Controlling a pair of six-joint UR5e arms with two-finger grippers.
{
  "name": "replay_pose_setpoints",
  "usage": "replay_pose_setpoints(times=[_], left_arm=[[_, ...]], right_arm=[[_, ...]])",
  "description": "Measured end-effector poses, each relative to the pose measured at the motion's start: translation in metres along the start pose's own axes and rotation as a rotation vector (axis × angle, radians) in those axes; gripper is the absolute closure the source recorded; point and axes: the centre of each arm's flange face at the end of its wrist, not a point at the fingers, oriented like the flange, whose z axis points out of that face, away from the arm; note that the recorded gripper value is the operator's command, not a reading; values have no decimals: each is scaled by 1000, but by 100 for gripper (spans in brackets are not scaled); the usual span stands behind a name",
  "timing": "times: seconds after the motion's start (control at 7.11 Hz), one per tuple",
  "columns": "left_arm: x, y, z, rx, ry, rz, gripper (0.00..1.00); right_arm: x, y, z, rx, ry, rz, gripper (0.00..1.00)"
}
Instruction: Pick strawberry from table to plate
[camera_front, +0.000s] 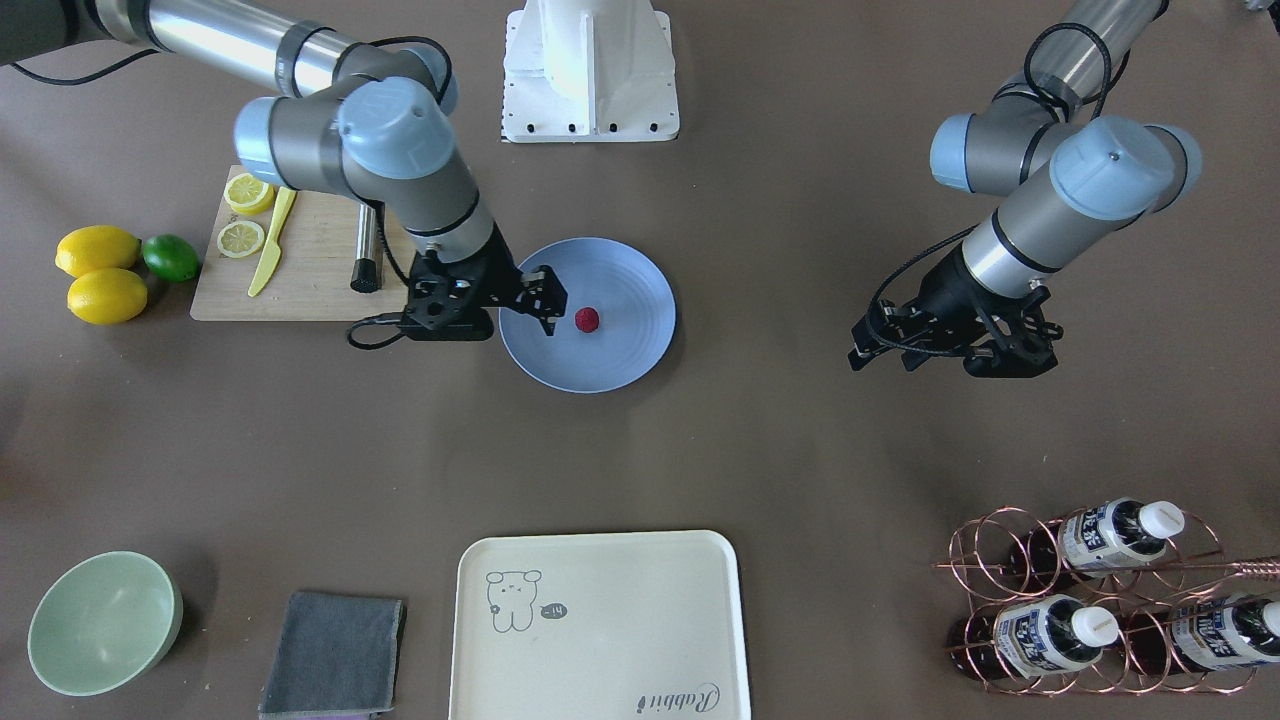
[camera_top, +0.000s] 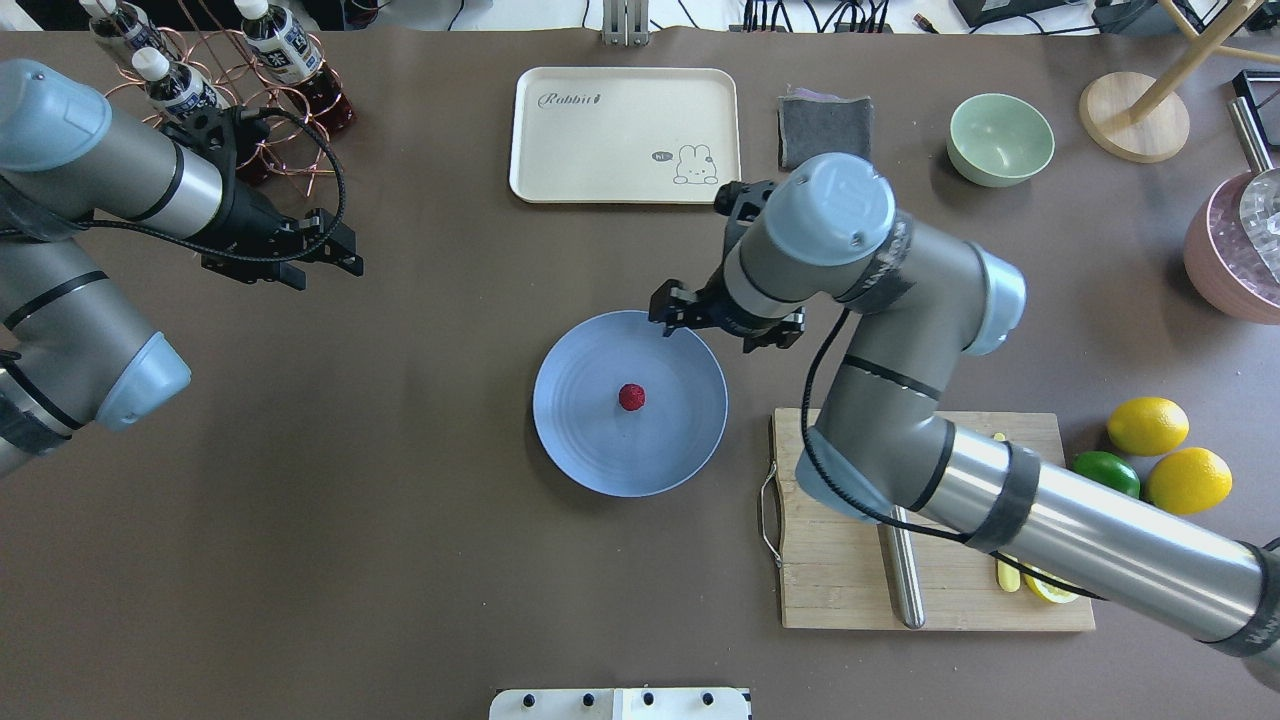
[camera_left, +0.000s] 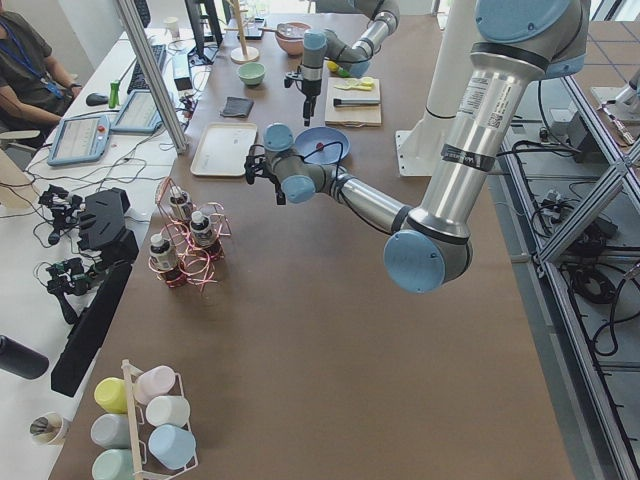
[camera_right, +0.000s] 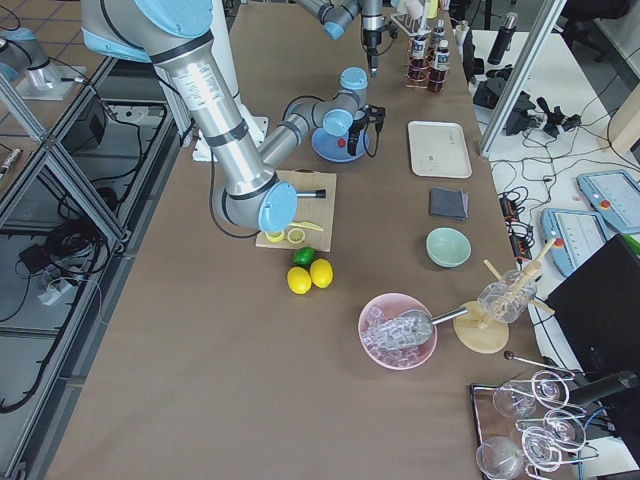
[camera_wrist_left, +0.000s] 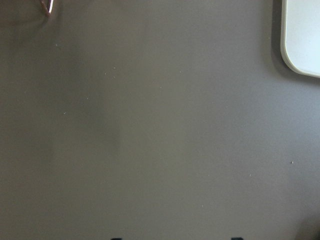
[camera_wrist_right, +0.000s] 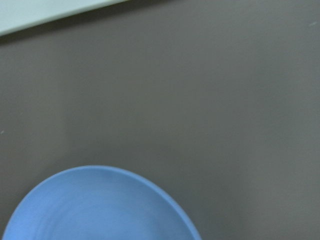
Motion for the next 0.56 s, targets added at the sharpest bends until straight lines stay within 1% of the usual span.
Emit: replay_pose_setpoints(times=[0.14,0.28,0.42,0.56], left_arm=[[-15,-14,-15,24,-22,16,21],[-39,-28,-35,39,-68,61,21],[-66,-37,-61,43,-125,116,21],[-97,-45,-92,37,-174,164,21]], right_arm=[[59,-28,-45,-14,4,-3,0],[117,-58,-83,-23,13,-38,0],[180,-84,-106,-23,40,-98,0],[245,-106,-125,-25,83,-170,0]])
